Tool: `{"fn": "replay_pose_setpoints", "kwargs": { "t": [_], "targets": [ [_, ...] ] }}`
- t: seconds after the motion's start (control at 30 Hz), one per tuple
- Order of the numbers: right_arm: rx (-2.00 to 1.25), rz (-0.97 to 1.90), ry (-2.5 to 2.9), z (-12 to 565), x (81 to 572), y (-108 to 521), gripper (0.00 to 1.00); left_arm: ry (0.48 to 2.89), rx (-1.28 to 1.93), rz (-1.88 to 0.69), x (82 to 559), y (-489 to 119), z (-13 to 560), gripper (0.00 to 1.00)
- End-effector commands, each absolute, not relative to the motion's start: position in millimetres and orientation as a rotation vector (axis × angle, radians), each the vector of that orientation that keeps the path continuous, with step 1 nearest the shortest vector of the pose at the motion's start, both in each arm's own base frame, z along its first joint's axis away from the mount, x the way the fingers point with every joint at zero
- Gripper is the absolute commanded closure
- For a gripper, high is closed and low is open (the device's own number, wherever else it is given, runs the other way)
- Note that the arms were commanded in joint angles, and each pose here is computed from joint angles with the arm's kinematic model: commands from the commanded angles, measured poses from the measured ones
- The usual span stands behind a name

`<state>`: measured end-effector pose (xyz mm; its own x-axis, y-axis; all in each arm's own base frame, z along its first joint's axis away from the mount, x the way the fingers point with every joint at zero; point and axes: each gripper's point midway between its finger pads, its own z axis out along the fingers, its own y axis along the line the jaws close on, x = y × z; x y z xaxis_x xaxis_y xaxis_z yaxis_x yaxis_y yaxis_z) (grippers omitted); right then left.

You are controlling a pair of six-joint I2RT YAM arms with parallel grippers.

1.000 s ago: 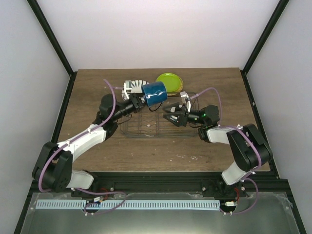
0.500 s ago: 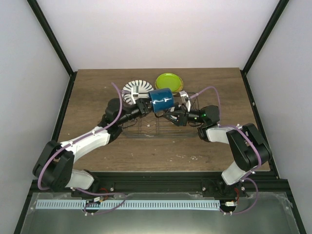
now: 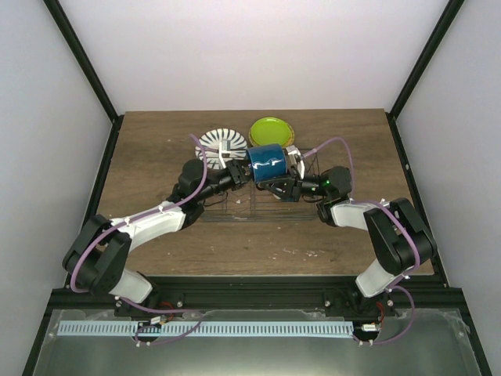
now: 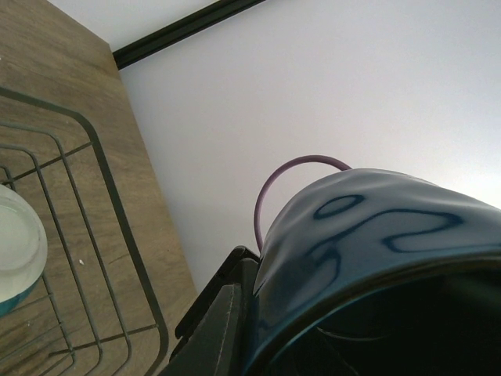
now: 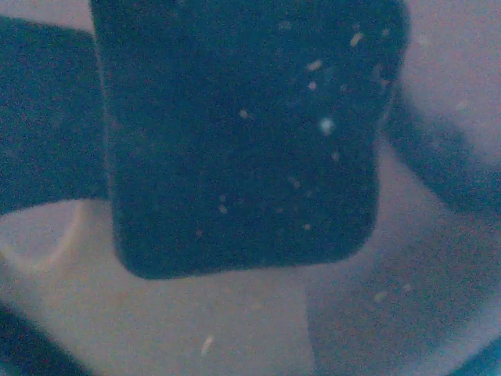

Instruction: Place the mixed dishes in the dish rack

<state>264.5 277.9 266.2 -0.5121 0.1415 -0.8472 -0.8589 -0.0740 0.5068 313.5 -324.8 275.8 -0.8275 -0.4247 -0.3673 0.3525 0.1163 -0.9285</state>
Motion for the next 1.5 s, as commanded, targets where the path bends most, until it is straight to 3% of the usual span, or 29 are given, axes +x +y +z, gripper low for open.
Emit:
{"fn": "replay_pose_setpoints", "kwargs": {
  "t": [0.0,0.33,0.47,0.77,0.97,1.13,1.3,1.47],
  "targets": [
    [-0.869,1.656,1.380,282,263,282,0.60,1.680,0.027,-1.793,308,-326,325,1.00],
    [-0.886,1.637,1.405,276,265,284,0.88,1.703,0.021,-1.795,307,-326,315,1.00],
    [-0.882,1.606,1.446,268,271,284,0.90,1.712,-0.017,-1.799,313,-320,305,1.00],
    [-0.837,1.574,1.515,254,289,271,0.83,1.722,-0.055,-1.783,323,-304,293,1.00],
    [-0.834,1.570,1.523,249,292,271,0.97,1.728,-0.062,-1.814,325,-308,285,1.00],
    [-0.822,1.560,1.539,246,296,271,0.99,1.743,-0.077,-1.841,327,-310,269,0.99],
    [-0.790,1.544,1.562,241,304,268,0.99,1.774,-0.106,-1.842,331,-309,248,0.94],
    [-0.738,1.528,1.585,237,316,262,0.99,1.802,-0.124,-1.825,335,-303,235,0.81]
  ]
}}
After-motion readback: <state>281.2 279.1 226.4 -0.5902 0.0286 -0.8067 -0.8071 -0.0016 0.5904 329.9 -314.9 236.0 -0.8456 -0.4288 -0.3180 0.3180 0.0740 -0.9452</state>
